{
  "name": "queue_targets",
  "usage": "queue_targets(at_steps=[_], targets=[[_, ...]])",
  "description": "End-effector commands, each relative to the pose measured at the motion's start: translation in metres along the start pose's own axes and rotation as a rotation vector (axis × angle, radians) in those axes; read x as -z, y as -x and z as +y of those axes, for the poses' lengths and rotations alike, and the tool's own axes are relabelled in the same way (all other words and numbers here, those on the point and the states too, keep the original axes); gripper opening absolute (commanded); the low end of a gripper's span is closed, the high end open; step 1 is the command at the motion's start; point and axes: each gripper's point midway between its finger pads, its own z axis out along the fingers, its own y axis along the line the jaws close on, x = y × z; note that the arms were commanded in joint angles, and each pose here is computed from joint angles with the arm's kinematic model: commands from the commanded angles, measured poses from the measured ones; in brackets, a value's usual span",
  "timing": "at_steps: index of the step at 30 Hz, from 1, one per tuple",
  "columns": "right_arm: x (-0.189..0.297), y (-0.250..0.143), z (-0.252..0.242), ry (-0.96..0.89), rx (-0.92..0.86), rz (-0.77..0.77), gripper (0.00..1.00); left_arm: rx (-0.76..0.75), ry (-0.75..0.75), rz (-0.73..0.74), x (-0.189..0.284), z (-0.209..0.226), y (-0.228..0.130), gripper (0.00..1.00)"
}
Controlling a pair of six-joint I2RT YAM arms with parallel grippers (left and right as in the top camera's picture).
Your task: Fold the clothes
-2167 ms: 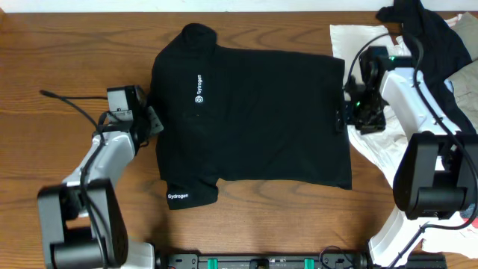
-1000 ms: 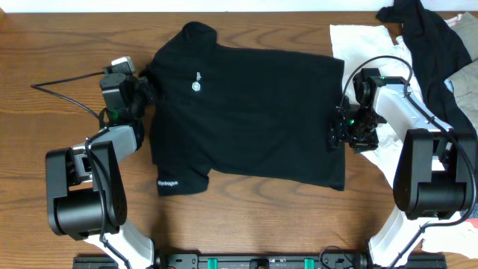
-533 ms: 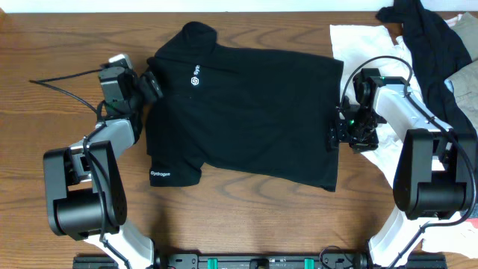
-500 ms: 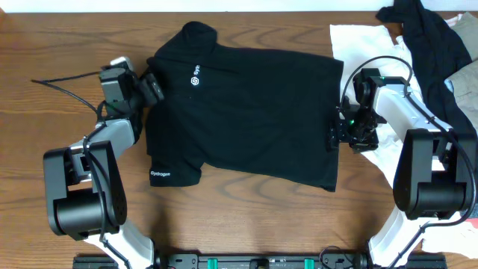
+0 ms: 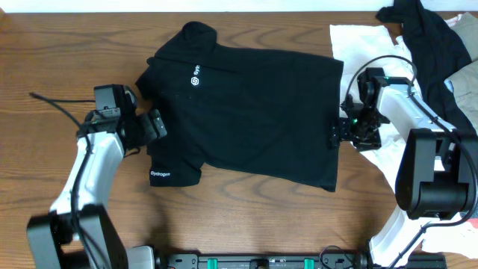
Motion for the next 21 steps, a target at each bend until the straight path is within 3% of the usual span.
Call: queue_targets(at_steps=[1,11,21], targets=[[0.028,0.011,-0.004,0.011,-0.019,-0.088,0.82,0.034,-0.031,0.062,0.019,-0.004,-0.020,0.98],[0.090,-0.009,0.004,0.044,-0.017,-0.224,0.89,0.002,-0.093,0.261,0.014,-0.008,-0.081,0.98],[0.095,-0.018,0.014,0.121,-0.019,-0.228,0.89,-0.011,-0.094,0.317,-0.004,0.001,-0.115,0.98]])
